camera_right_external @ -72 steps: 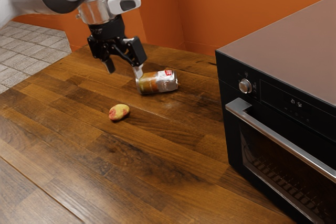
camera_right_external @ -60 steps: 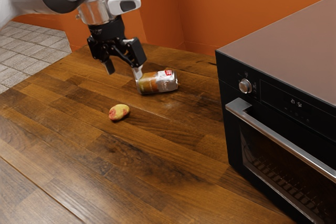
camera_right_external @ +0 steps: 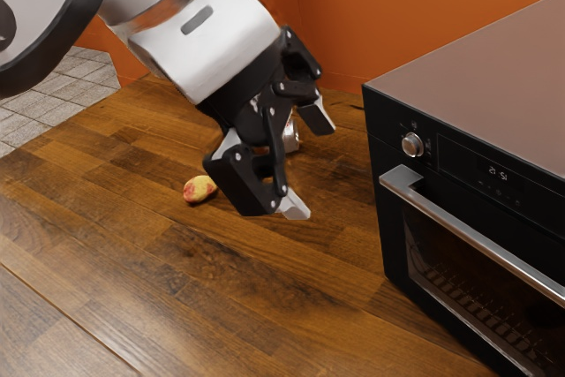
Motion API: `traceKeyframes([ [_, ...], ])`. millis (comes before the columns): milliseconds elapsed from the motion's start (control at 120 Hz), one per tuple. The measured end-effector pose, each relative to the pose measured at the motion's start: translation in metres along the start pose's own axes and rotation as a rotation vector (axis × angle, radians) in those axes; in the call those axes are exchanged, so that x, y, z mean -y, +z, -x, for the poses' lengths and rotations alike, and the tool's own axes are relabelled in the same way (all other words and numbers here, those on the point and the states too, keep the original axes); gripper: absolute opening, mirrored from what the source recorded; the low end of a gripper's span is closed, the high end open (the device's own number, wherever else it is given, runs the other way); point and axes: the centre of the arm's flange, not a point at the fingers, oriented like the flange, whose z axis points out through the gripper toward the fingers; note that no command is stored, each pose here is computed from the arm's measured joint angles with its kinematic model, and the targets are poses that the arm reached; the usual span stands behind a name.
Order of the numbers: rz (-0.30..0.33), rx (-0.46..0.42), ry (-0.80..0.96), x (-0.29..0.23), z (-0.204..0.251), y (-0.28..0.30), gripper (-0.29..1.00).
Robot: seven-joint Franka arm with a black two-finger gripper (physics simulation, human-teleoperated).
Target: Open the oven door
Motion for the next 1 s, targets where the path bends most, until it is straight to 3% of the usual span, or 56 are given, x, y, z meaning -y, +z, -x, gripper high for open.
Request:
traceKeyframes([
  [150, -0.013, -0.110, 0.278, -0.015, -0.012, 0.021, 0.70],
  [258, 0.006, -0.158, 0.459, 0.007, -0.028, 0.038, 0.70],
  [458, 0.064, -0.154, 0.724, 0.032, -0.043, 0.085, 0.70],
  [717, 0.111, -0.109, 0.924, 0.034, -0.030, 0.113, 0.70],
  [1000, 0.103, -0.147, 1.020, 0.046, -0.037, 0.141, 0.70],
])
